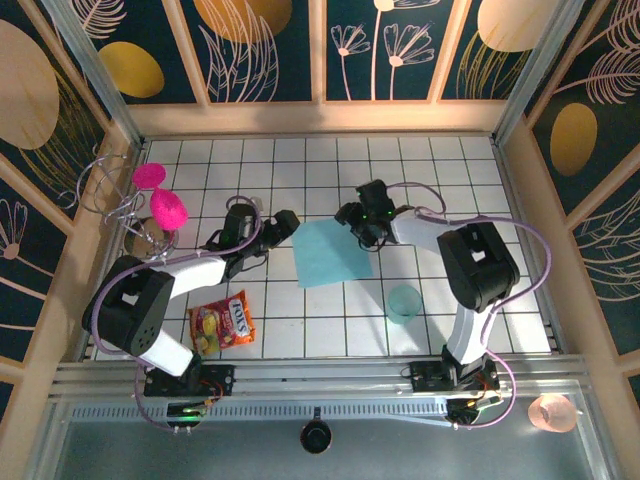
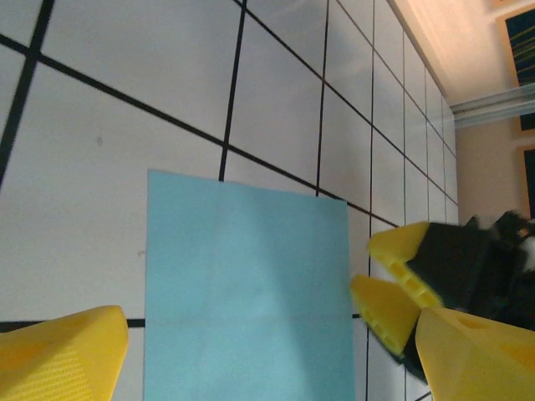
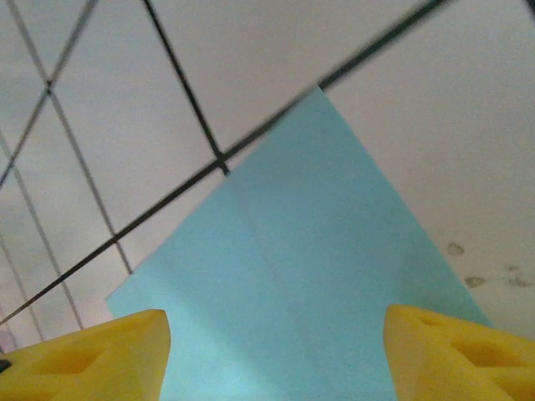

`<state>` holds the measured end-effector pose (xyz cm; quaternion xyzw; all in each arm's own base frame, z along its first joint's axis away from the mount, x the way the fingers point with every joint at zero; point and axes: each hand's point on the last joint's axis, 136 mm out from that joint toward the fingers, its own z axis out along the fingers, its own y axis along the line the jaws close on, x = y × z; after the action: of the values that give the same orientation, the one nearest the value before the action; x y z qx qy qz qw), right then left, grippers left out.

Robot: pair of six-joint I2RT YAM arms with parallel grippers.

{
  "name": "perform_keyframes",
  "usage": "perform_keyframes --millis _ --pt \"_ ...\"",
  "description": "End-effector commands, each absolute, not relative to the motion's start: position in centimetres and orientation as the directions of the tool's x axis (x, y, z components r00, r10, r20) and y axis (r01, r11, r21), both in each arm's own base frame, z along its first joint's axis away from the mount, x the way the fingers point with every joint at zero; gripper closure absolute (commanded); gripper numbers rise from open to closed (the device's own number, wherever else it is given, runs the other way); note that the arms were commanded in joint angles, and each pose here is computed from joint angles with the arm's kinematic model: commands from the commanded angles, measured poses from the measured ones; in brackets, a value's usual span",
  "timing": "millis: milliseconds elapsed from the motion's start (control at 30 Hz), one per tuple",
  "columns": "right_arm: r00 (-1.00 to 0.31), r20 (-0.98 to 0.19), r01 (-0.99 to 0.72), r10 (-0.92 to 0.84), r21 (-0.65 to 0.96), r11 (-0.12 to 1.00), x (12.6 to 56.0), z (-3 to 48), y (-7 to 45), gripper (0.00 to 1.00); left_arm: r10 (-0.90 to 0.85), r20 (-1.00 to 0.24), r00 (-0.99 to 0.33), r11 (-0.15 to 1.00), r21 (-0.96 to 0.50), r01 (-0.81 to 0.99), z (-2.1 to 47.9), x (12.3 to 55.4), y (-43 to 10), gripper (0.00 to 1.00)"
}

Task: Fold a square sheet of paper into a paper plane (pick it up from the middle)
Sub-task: First fold in half a square sheet of paper at the center of the table.

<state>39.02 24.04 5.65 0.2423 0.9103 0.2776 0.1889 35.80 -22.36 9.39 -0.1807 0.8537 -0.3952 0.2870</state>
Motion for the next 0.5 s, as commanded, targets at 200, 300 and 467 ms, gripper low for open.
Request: perform_keyframes --millis 200,300,467 --pt "-0.905 -0.325 0.048 0.276 0.566 0.823 38.6 8.1 21.8 0.33 -0.430 -0.323 -0.843 0.669 -0.741 -0.057 8.9 34.0 -26.2 0.12" --pt "-0.922 -0.310 0.024 0.232 0.551 0.834 38.3 7.3 21.9 0.38 -0.407 -0.314 -0.858 0.685 -0.726 -0.059 8.3 33.7 -27.4 0.12" --pt "-0.937 -0.296 0.007 0.184 0.512 0.859 38.2 6.3 22.4 0.46 -0.377 -0.287 -0.881 0.727 -0.681 -0.089 6.8 33.2 -28.5 0.14"
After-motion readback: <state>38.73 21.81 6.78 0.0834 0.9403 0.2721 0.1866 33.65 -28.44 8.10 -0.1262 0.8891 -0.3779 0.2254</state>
